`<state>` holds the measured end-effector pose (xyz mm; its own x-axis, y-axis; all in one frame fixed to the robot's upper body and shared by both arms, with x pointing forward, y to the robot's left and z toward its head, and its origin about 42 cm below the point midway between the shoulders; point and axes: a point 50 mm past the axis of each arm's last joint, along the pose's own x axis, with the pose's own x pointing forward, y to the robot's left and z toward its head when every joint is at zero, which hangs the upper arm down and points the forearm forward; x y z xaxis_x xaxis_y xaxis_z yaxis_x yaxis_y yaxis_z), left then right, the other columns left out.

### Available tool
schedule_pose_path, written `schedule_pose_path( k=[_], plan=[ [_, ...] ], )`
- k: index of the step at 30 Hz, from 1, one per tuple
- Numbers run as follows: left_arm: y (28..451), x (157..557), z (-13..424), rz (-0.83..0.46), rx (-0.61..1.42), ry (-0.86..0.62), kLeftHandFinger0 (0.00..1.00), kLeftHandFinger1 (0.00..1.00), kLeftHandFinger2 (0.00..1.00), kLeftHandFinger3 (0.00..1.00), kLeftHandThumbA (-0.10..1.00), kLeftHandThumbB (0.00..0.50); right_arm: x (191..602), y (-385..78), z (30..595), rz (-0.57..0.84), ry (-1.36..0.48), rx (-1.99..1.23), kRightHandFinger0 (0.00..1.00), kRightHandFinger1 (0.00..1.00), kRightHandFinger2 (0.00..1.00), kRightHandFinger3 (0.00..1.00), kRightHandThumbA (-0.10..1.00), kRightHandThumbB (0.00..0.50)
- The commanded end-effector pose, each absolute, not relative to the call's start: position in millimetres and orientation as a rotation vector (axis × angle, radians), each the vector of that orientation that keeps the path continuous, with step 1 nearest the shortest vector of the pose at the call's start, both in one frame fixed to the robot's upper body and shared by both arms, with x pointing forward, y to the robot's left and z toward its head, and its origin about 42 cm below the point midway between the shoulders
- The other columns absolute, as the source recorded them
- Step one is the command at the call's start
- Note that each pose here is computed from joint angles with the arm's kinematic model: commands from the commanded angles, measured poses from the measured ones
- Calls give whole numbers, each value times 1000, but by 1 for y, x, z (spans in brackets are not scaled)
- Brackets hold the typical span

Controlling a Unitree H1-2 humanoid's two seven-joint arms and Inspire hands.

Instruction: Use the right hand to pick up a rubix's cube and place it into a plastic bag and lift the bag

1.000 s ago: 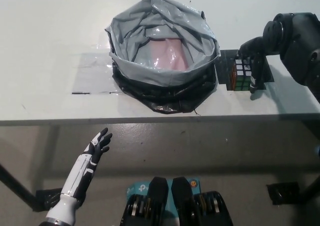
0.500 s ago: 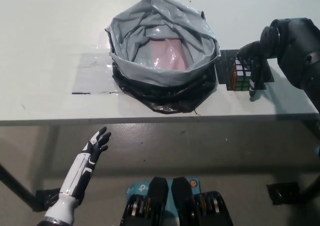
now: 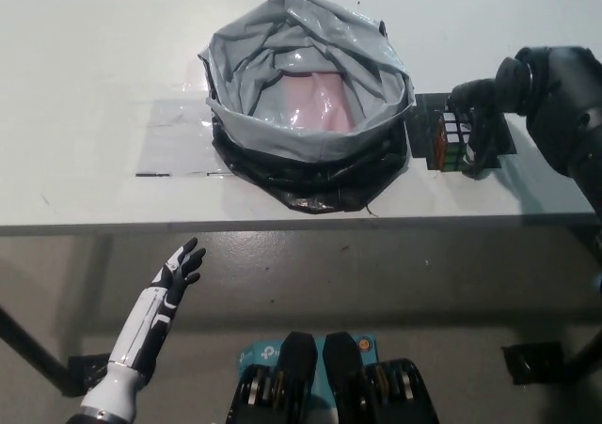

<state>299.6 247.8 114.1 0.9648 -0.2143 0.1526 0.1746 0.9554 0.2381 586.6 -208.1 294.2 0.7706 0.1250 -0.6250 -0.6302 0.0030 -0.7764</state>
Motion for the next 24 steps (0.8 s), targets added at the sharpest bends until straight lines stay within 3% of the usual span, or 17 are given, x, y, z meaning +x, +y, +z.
schedule_pose_path(
  k=[1, 3, 7, 10, 14, 18, 21, 22, 24],
  plan=[
    [250, 305, 130, -216, 247, -260, 1000, 1000, 1000, 1000, 1000, 221, 598, -203, 336, 347, 3, -1377, 78, 252, 349, 308, -14, 223],
    [250, 306, 131, -215, 251, -260, 1000, 1000, 1000, 1000, 1000, 221, 598, -204, 336, 334, -22, -1367, 120, 320, 407, 312, 44, 223],
    [250, 307, 133, -217, 249, -264, 1000, 1000, 1000, 1000, 1000, 211, 599, -205, 339, 312, -22, -1344, 41, 298, 425, 338, 162, 237],
    [251, 310, 135, -221, 258, -269, 1000, 1000, 1000, 1000, 1000, 217, 600, -208, 343, 297, -37, -1329, 9, 337, 534, 349, 238, 262],
    [251, 310, 137, -222, 266, -270, 1000, 1000, 1000, 1000, 1000, 219, 600, -214, 344, 298, -44, -1324, 11, 415, 635, 442, 209, 272],
    [251, 312, 137, -222, 265, -277, 1000, 1000, 1000, 1000, 1000, 217, 600, -218, 346, 282, -51, -1316, 1, 420, 645, 491, -32, 250],
    [250, 312, 138, -224, 265, -277, 1000, 1000, 1000, 1000, 1000, 212, 602, -221, 356, 240, -59, -1287, 0, 435, 777, 675, -99, 174],
    [250, 312, 138, -224, 265, -277, 1000, 1000, 1000, 1000, 1000, 211, 602, -222, 359, 227, -63, -1276, 0, 489, 856, 753, -100, 157],
    [250, 312, 138, -224, 266, -275, 1000, 1000, 1000, 1000, 1000, 210, 604, -223, 374, 198, -114, -1212, 1, 510, 843, 795, -100, 154]
  ],
)
